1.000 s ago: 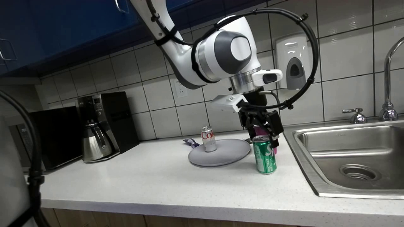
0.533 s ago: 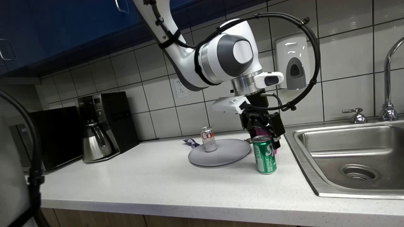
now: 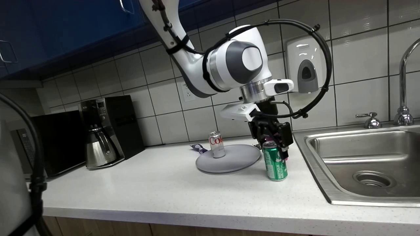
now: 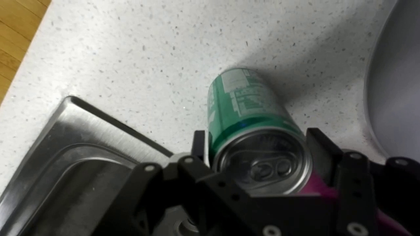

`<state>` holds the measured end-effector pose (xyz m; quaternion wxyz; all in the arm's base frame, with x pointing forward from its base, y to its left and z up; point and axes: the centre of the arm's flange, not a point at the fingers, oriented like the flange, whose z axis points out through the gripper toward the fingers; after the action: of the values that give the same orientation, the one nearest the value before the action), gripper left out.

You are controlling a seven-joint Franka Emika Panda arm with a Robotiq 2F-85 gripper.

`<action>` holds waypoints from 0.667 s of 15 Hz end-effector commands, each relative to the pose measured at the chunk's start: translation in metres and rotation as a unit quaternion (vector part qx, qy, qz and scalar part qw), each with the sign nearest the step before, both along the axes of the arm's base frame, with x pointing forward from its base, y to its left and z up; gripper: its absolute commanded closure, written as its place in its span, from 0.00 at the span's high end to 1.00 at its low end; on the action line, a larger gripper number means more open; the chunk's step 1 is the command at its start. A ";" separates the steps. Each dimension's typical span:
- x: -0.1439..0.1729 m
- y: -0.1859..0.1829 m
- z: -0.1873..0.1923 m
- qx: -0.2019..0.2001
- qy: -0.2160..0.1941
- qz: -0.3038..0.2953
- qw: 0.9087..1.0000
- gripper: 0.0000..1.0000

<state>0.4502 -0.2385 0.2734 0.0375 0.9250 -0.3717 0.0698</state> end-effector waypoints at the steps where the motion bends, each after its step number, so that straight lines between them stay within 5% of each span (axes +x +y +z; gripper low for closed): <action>1: 0.008 -0.004 0.001 0.005 0.004 0.007 1.000 0.49; 3: 0.008 -0.003 0.002 0.004 0.003 0.007 1.000 0.38; 10: 0.012 0.014 0.015 -0.007 -0.011 0.026 1.000 0.38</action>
<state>0.4565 -0.2313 0.2731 0.0380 0.9286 -0.3623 0.0709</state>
